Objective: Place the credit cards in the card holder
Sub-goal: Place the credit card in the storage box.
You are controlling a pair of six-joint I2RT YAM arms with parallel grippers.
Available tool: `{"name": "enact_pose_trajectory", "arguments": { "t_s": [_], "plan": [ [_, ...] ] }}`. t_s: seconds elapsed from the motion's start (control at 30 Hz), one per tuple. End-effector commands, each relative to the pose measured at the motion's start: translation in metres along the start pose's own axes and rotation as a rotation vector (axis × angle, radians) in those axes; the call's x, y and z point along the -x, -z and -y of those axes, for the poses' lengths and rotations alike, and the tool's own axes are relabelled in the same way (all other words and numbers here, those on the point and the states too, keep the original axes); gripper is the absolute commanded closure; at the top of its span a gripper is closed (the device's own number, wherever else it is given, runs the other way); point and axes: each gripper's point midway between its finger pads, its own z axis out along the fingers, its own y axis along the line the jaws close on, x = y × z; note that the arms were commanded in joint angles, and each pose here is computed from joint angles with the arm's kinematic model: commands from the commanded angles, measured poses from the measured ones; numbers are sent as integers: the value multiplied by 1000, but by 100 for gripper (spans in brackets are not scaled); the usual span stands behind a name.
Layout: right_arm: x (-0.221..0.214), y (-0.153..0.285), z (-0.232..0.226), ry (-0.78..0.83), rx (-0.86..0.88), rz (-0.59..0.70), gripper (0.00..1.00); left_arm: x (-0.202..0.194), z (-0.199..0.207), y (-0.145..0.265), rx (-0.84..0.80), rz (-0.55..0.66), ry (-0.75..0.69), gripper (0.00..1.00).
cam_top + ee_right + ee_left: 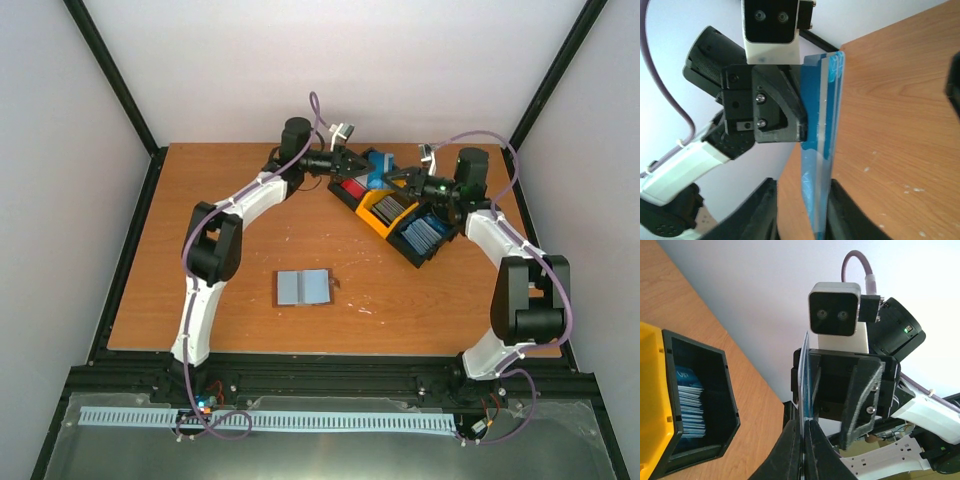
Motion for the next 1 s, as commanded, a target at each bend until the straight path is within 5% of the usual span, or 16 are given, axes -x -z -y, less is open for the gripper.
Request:
{"name": "enact_pose_trajectory", "arguments": {
  "t_s": [0.0, 0.2, 0.37, 0.97],
  "plan": [
    [5, 11, 8, 16, -7, 54, 79, 2, -5, -21, 4, -9, 51, 99],
    [0, 47, 31, -45, -73, 144, 97, -10, -14, -39, -24, -42, 83, 98],
    [-4, 61, 35, -54, -117, 172, 97, -21, -14, -53, -38, -72, 95, 82],
    [-21, 80, 40, -88, -142, 196, 97, -44, -26, -87, -15, -124, 143, 72]
  ]
}}
